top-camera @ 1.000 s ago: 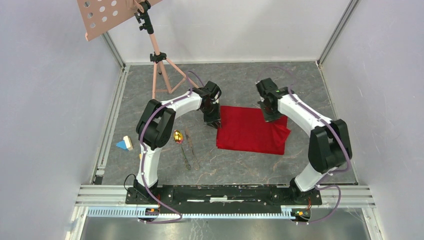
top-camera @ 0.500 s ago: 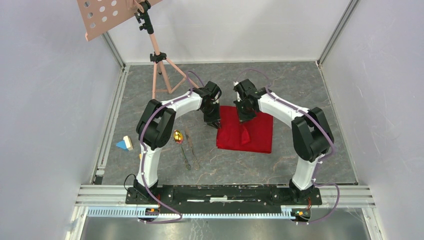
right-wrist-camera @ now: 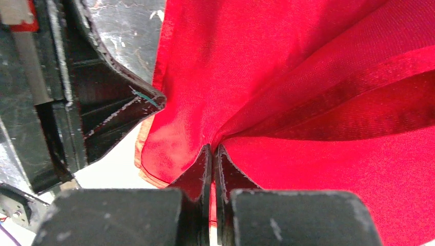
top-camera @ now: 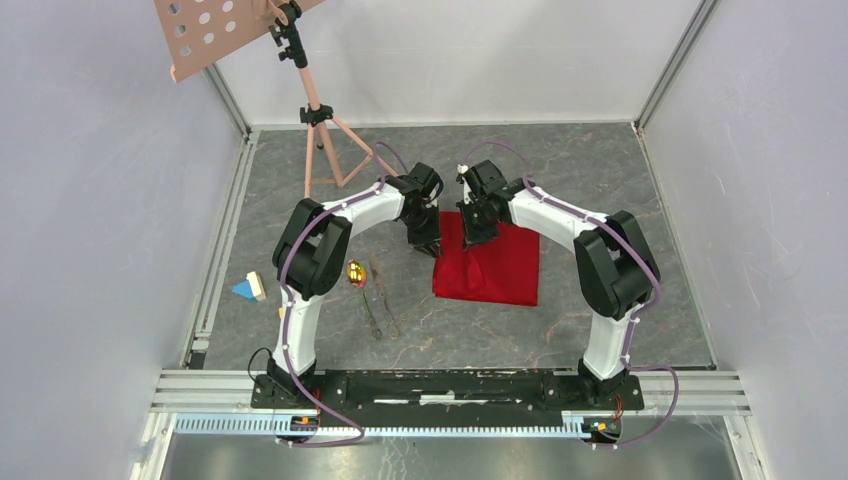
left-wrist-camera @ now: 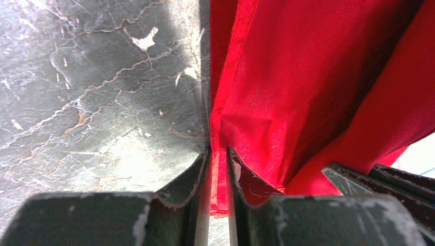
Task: Fold the napkin into a case and place the utensils inside
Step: Fold the square-folded napkin at the center of the board.
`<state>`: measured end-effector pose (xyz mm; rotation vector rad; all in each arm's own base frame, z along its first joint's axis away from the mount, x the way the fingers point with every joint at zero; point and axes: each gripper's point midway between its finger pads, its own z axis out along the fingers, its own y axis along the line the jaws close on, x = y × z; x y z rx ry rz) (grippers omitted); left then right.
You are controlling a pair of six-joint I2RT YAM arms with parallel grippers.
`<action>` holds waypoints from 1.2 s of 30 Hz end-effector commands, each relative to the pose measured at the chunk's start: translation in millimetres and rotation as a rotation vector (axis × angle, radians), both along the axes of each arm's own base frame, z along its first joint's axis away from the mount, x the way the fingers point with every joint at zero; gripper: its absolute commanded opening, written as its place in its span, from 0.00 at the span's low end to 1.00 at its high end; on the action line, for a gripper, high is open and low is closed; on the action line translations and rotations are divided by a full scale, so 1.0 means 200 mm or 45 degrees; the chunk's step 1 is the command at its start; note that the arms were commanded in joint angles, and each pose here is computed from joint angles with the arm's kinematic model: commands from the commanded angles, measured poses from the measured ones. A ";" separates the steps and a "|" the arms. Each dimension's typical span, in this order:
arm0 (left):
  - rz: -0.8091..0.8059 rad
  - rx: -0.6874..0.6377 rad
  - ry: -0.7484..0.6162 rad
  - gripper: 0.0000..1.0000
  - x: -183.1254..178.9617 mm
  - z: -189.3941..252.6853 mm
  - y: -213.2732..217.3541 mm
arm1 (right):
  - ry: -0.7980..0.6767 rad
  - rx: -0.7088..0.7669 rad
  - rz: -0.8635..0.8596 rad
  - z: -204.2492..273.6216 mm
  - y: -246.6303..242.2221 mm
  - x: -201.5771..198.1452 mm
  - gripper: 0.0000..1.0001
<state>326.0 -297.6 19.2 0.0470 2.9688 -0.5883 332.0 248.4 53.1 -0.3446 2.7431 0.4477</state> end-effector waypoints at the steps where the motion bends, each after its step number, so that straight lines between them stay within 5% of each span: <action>1: -0.018 0.011 -0.013 0.23 0.00 -0.02 -0.01 | -0.013 0.085 0.020 0.01 0.08 0.01 0.00; 25: -0.006 -0.020 -0.026 0.28 -0.02 0.08 0.04 | -0.024 0.146 0.066 -0.07 0.13 0.01 0.01; 36: 0.041 -0.140 -0.139 0.33 -0.05 0.38 0.31 | -0.015 0.225 0.119 -0.05 0.18 -0.01 0.13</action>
